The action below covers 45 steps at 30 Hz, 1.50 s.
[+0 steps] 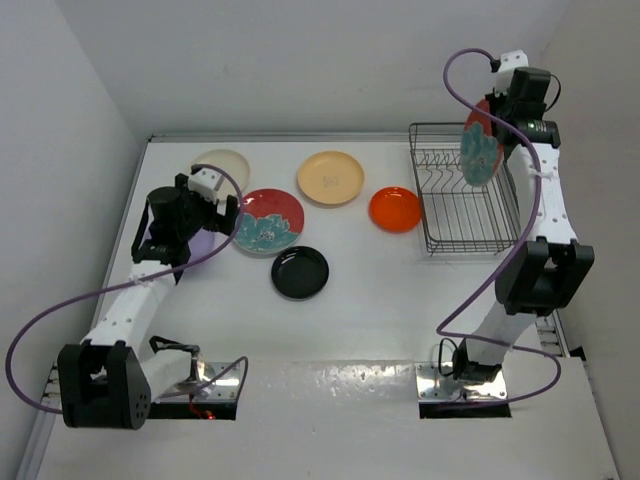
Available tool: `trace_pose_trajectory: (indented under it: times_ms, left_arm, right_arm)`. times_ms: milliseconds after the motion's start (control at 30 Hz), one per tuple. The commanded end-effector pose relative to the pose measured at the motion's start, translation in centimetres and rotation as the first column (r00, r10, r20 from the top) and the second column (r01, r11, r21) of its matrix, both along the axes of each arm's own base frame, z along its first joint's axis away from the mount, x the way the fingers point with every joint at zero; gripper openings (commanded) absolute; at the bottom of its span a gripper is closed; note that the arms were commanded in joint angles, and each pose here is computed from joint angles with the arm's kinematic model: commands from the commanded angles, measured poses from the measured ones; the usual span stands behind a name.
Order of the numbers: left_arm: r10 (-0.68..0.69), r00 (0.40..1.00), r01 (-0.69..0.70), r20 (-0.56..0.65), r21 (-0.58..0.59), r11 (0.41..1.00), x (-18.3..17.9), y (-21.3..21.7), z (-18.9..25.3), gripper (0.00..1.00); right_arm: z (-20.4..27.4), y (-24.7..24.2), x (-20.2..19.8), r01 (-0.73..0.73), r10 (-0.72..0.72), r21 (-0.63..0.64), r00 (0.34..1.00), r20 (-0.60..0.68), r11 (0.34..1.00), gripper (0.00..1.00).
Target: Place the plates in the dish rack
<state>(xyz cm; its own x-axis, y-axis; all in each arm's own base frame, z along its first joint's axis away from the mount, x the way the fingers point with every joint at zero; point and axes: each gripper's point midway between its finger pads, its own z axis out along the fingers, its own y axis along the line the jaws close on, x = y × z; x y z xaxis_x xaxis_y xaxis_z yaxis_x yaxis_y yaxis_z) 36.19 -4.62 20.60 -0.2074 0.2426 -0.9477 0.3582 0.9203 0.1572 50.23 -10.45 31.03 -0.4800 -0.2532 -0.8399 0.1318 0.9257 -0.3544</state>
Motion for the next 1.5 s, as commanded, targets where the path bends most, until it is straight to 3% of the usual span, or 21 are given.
trace_pose_trajectory:
  times_ms: [0,200,367,567,800,967,1100,1267,1333,1367,1467]
  left_arm:
    - [-0.051,0.987,0.052,0.151,0.000,0.999,2.8,-1.2,4.4,0.99]
    - [-0.042,0.995,0.045,0.086,-0.033,0.998,4.5,-1.4,2.6,0.99]
    - [-0.040,0.999,0.041,0.028,-0.042,0.998,4.8,-1.4,1.2,0.99]
    - [-0.030,1.000,0.030,-0.002,-0.040,0.999,5.1,-1.3,1.0,0.99]
    - [-0.030,0.999,0.028,-0.029,-0.040,0.999,5.2,-1.3,0.3,0.99]
    - [-0.032,0.999,0.031,-0.037,-0.031,0.999,5.4,-1.2,0.3,0.99]
    - [-0.087,0.988,0.080,-0.129,-0.059,0.995,5.2,-2.0,-1.3,0.99]
    - [-0.129,0.961,0.109,-0.246,-0.095,0.990,5.5,-2.4,-3.7,0.88]
    - [-0.122,0.953,0.091,-0.279,-0.122,0.988,5.7,-2.2,-3.9,0.87]
    - [-0.131,0.947,0.092,-0.293,-0.143,0.985,5.8,-2.1,-4.0,0.87]
    - [-0.156,0.910,0.074,-0.385,-0.219,0.973,6.3,-2.2,-5.0,0.87]
  right_arm:
    - [12.3,-1.5,0.9,0.051,0.015,-0.180,0.938,0.347,0.982,0.00]
    - [10.9,-4.0,2.4,0.121,-0.030,-0.249,0.940,0.341,0.961,0.00]
    - [11.9,-5.4,4.0,0.200,-0.065,-0.299,0.911,0.407,0.933,0.00]
    - [10.1,-5.9,5.8,0.181,-0.026,-0.409,0.934,0.356,0.895,0.00]
    - [7.1,-6.6,6.2,0.171,-0.041,-0.406,0.950,0.310,0.898,0.00]
    - [2.5,-6.6,6.1,0.144,-0.060,-0.394,0.974,0.218,0.908,0.00]
    - [-1.0,-6.5,5.8,0.137,-0.079,-0.353,0.982,0.173,0.926,0.00]
    - [-2.9,-6.3,5.9,0.144,-0.096,-0.288,0.980,0.172,0.947,0.00]
    - [-2.8,-6.2,5.8,0.146,-0.100,-0.275,0.979,0.175,0.950,0.06]
    - [-2.5,-6.2,5.7,0.148,-0.102,-0.269,0.978,0.181,0.952,0.18]
    - [-2.5,-5.4,5.6,0.126,-0.083,-0.252,0.981,0.174,0.959,0.35]
